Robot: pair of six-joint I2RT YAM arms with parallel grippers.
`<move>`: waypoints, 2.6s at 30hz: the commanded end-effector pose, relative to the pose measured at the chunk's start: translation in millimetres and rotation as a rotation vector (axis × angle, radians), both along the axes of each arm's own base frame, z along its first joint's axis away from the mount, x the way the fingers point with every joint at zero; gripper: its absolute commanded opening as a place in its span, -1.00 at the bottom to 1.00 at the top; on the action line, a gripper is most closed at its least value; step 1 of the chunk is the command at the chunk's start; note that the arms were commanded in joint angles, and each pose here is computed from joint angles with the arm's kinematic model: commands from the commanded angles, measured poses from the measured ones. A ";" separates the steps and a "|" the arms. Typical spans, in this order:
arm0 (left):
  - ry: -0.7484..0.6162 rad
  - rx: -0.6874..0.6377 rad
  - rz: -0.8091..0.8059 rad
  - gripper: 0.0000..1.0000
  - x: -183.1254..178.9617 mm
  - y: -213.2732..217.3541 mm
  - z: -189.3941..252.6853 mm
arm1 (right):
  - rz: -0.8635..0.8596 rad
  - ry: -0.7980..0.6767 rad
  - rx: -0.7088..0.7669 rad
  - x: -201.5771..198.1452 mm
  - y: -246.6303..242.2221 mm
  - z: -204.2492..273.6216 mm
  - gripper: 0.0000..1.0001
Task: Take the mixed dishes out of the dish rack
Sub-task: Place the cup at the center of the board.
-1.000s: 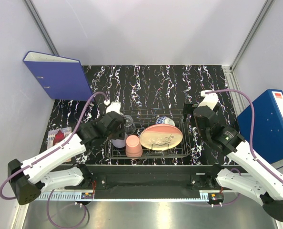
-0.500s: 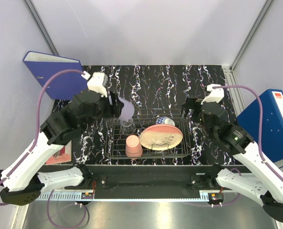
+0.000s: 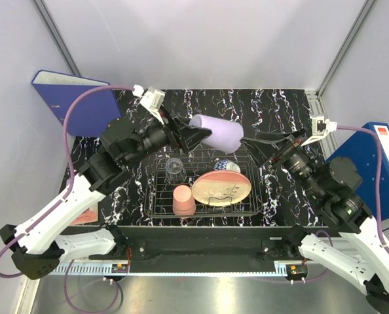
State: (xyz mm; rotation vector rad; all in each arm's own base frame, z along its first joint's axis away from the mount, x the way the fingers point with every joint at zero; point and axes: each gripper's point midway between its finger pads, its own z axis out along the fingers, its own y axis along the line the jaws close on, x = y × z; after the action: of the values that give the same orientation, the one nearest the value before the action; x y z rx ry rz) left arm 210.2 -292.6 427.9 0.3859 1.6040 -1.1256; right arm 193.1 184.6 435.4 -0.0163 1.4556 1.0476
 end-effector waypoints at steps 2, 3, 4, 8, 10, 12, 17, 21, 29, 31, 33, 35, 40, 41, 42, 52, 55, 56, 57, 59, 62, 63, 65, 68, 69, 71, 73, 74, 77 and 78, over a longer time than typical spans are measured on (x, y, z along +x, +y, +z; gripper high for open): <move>-0.150 -0.239 -0.158 -1.00 -15.2 -20.1 67.2 | 0.177 -0.057 0.099 -19.4 25.3 22.4 0.99; -0.155 -0.252 -0.162 -1.00 -15.8 -20.6 70.5 | 0.178 -0.052 0.097 -19.4 25.7 20.3 0.99; -0.152 -0.253 -0.161 -1.00 -14.5 -21.7 69.7 | 0.178 -0.047 0.100 -19.7 25.3 18.8 0.99; -0.151 -0.247 -0.153 -1.00 -11.7 -22.7 67.5 | 0.155 -0.023 0.097 -17.1 22.3 3.2 0.99; -0.153 -0.248 -0.151 -1.00 -11.3 -22.6 67.5 | 0.154 -0.020 0.095 -16.5 22.4 0.4 0.99; -0.149 -0.253 -0.161 -1.00 -12.9 -24.0 67.3 | 0.159 -0.013 0.088 -13.7 26.4 -3.3 0.99; -0.123 -0.240 -0.183 -1.00 -12.3 -29.5 57.0 | 0.181 -0.051 0.103 -10.2 34.8 6.9 0.97; -0.107 -0.230 -0.182 -1.00 -12.5 -29.6 48.0 | 0.196 -0.070 0.096 -5.3 43.0 11.2 0.62; -0.050 -0.143 -0.093 -0.02 3.1 -19.9 24.9 | 0.045 -0.031 0.089 13.6 23.6 12.7 -1.00; -0.033 -0.134 0.065 0.98 21.7 1.1 31.8 | -0.055 0.023 0.026 21.4 6.9 5.2 -1.00; 0.036 -0.061 0.230 0.98 36.7 26.9 15.1 | -0.264 0.075 -0.030 43.3 -23.5 0.2 -1.00; 0.070 -0.034 0.439 0.98 49.4 67.8 11.3 | -0.491 0.145 -0.123 62.0 -57.8 1.0 -1.00; 0.117 -0.020 0.581 0.98 45.1 105.0 -6.8 | -0.843 0.181 -0.350 90.7 -104.3 40.6 -1.00; 0.146 0.009 0.585 0.98 42.9 107.1 -17.4 | -0.911 0.208 -0.434 112.3 -102.6 33.4 -1.00; 0.164 0.027 0.589 0.98 42.5 107.8 -23.6 | -0.947 0.193 -0.407 116.3 -113.2 59.9 -1.00; 0.331 0.202 0.552 0.98 27.3 106.6 -93.1 | -0.927 0.866 -0.450 252.0 -193.6 -97.1 -1.00; 0.332 0.237 0.530 0.98 22.2 107.5 -99.3 | -0.945 0.975 -0.458 271.6 -221.5 -139.7 -1.00; 0.332 0.244 0.533 0.98 22.3 108.6 -101.3 | -0.934 0.990 -0.501 273.2 -224.2 -149.7 -1.00; 0.334 0.256 0.542 0.98 23.0 110.2 -106.0 | -0.939 0.992 -0.518 277.0 -225.6 -155.9 -1.00; 0.335 0.262 0.548 0.98 22.9 111.9 -109.4 | -0.961 1.076 -0.515 277.2 -245.0 -185.4 -1.00; 0.350 0.287 0.547 0.98 25.1 108.9 -119.1 | -0.941 1.171 -0.481 274.7 -253.5 -227.3 -1.00; 0.353 0.294 0.537 0.98 24.4 107.5 -121.7 | -0.948 1.154 -0.461 280.5 -255.9 -232.0 -1.00; 0.368 0.317 0.532 0.98 25.6 104.8 -130.7 | -0.940 1.158 -0.448 281.5 -257.5 -252.2 -1.00; 0.387 0.344 0.521 0.98 26.2 101.1 -142.0 | -0.904 1.214 -0.434 279.3 -255.3 -281.5 -1.00; 0.395 0.354 0.515 0.98 26.3 98.8 -146.0 | -0.889 1.245 -0.436 278.2 -253.7 -294.8 -1.00; 0.406 0.368 0.507 0.98 26.8 96.0 -151.4 | -0.878 1.271 -0.438 277.0 -253.0 -310.1 -1.00; 0.410 0.374 0.505 0.98 27.5 95.2 -153.3 | -0.864 1.292 -0.447 274.6 -251.6 -324.3 -1.00; 0.410 0.378 0.506 0.98 27.8 95.4 -154.4 | -0.865 1.277 -0.440 277.9 -251.7 -324.5 -1.00; 0.409 0.376 0.517 0.98 29.0 96.7 -154.5 | -0.865 1.265 -0.440 281.5 -253.5 -324.5 -1.00; 0.410 0.379 0.517 0.98 29.5 95.8 -155.5 | -0.864 1.270 -0.441 282.3 -254.9 -327.2 -1.00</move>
State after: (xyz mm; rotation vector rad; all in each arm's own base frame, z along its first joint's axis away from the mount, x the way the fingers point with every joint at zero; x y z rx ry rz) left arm 237.3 -192.6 266.1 -0.0460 2.1552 -0.4943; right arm 455.4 -67.4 101.2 1.0396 2.4937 -0.1778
